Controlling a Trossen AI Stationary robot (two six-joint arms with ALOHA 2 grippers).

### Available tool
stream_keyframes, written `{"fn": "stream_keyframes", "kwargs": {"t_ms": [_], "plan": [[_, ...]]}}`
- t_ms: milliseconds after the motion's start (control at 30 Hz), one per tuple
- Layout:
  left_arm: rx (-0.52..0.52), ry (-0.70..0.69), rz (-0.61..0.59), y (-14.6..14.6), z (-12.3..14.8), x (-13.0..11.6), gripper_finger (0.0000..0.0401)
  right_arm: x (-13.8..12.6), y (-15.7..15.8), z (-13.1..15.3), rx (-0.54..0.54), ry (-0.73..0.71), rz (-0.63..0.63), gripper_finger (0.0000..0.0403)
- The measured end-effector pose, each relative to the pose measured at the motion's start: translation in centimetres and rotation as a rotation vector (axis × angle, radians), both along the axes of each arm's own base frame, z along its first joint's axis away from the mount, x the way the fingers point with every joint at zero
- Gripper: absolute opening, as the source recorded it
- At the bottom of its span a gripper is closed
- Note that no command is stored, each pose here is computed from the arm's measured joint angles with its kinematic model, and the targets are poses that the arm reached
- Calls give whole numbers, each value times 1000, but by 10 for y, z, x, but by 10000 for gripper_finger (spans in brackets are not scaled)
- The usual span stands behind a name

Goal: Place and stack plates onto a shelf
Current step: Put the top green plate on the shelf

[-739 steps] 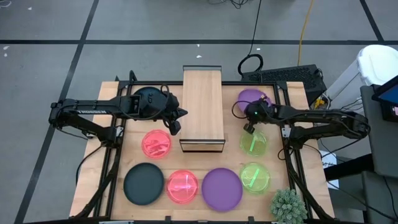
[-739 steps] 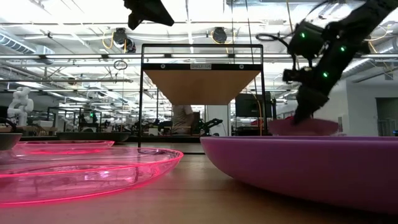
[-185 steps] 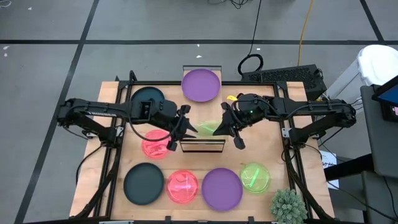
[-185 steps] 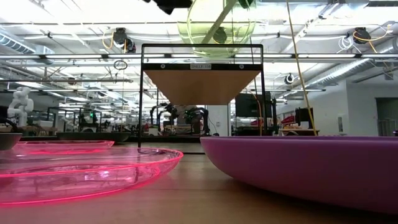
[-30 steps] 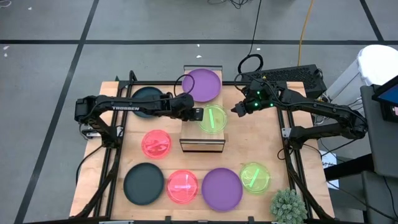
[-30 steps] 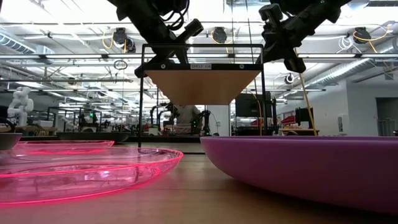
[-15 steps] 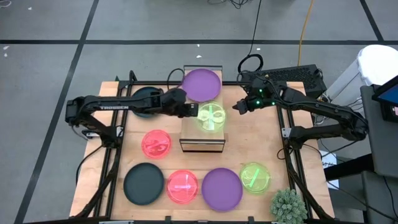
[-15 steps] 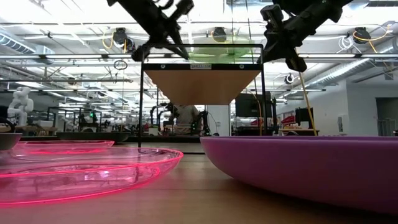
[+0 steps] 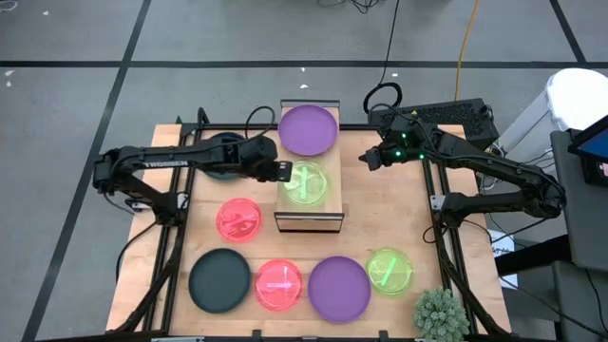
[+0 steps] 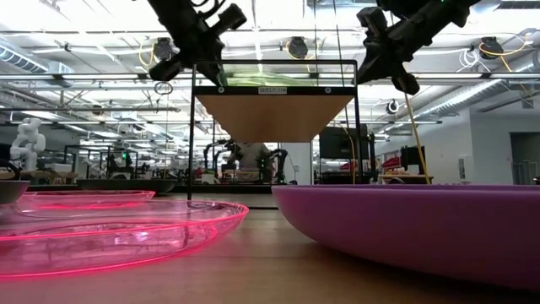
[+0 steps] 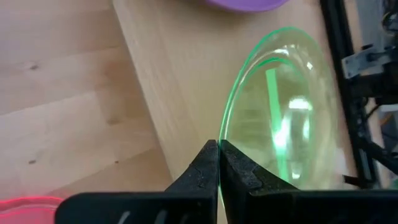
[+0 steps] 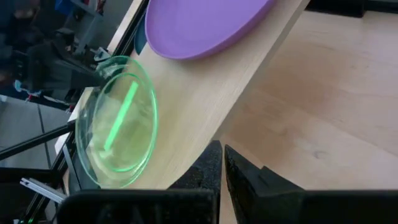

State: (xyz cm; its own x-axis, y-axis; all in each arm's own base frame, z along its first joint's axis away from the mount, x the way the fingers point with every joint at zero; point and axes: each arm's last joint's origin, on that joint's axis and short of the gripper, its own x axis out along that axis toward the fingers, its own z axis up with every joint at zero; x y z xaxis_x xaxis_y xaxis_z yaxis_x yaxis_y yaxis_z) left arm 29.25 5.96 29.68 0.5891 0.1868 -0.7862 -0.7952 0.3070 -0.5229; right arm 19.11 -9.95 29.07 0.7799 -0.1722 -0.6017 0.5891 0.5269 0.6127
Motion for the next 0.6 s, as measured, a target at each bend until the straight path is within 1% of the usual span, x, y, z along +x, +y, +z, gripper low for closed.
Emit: {"fn": "stream_keyframes", "kwargs": {"t_ms": [233,600], "plan": [[-1,30,-5,1,-10,7,4,0,0,-1,17,5,-7,6],[11,30,-17,2,-10,8,4,-1,0,-1,26,8,-14,6]]}}
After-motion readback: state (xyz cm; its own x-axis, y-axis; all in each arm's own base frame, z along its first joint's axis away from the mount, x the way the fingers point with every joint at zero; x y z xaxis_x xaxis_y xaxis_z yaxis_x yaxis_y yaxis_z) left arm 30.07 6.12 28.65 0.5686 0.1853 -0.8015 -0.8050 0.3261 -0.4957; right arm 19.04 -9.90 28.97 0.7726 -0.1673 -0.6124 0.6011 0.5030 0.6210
